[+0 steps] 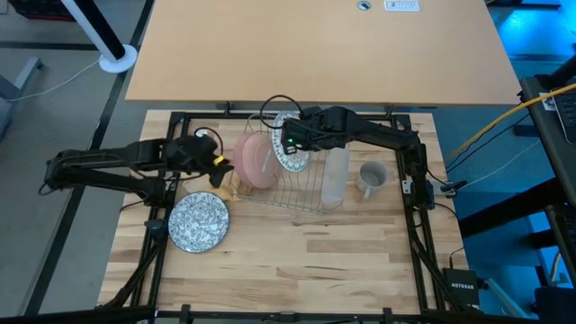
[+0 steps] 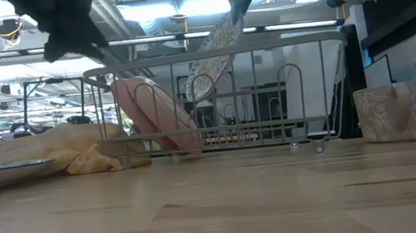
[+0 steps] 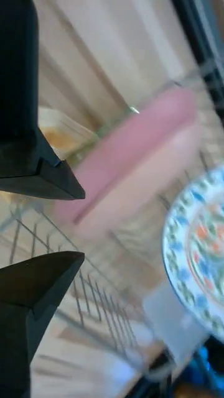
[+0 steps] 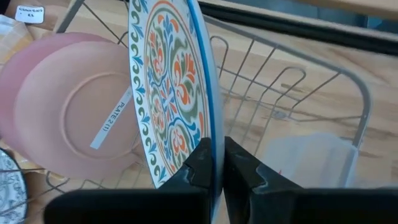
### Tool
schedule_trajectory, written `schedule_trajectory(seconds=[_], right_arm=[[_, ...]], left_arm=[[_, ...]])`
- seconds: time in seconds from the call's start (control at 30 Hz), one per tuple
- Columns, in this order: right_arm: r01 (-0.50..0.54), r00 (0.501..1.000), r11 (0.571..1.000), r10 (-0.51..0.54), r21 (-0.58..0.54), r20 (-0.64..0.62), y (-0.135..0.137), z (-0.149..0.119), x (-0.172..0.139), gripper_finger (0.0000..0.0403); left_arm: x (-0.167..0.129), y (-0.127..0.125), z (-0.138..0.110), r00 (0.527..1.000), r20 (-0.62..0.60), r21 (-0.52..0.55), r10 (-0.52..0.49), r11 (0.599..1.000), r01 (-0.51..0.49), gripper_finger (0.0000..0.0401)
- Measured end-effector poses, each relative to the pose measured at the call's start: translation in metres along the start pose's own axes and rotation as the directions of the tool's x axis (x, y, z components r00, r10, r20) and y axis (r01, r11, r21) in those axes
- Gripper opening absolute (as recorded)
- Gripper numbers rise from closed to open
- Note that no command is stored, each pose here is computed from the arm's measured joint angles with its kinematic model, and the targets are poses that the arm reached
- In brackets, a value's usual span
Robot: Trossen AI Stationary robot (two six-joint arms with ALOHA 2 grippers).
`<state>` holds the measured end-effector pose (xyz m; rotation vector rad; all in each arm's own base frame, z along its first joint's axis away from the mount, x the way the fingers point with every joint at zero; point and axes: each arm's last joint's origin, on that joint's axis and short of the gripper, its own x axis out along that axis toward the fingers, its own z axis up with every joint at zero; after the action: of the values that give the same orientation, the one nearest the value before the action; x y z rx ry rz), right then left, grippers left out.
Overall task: Sort dishes
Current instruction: Put the white patterned plate in the dish rack
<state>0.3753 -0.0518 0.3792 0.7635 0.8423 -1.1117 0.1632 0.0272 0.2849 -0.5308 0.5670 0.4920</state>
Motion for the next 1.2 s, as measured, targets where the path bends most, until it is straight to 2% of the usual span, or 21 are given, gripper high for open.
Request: schedule_trajectory(seconds=[0.17,0.37,0.53,0.67,0.77,0.93,1.03,1.2], right_arm=[[-0.007,1.0,0.999,0.008,0.048,-0.019,0.0,-0.001,0.0,0.0018],[-0.027,0.998,0.997,0.031,0.075,-0.062,0.001,-0.001,0.0,0.0017],[-0.106,0.988,0.989,0.117,0.104,-0.101,0.007,0.0,0.0,0.0017],[-0.218,0.965,0.965,0.235,0.142,-0.118,0.017,0.003,-0.001,0.0017],[-0.288,0.944,0.943,0.309,0.168,-0.117,0.022,0.007,-0.002,0.0018],[-0.319,0.934,0.93,0.341,0.181,-0.106,0.025,0.01,-0.002,0.0018],[-0.313,0.935,0.932,0.336,0.183,-0.111,0.024,0.01,-0.002,0.0018],[-0.307,0.934,0.931,0.334,0.198,-0.124,0.023,0.009,-0.002,0.0018]], left_arm=[[0.0,-0.015,0.005,0.992,0.073,0.117,-0.104,0.989,0.095,0.0136],[0.0,-0.036,0.01,0.958,0.162,0.269,-0.237,0.944,0.189,0.0136],[0.002,-0.054,0.007,0.927,0.175,0.437,-0.331,0.87,0.228,0.0136],[0.01,-0.071,-0.004,0.919,0.123,0.588,-0.375,0.773,0.237,0.0136],[0.018,-0.082,-0.013,0.929,0.115,0.665,-0.351,0.722,0.191,0.0136],[0.029,-0.092,-0.023,0.958,0.19,0.743,-0.215,0.669,0.003,0.0136],[0.032,-0.094,-0.026,0.96,0.228,0.755,-0.166,0.653,-0.067,0.0136],[0.03,-0.097,-0.03,0.957,0.254,0.77,-0.142,0.628,-0.111,0.0136]])
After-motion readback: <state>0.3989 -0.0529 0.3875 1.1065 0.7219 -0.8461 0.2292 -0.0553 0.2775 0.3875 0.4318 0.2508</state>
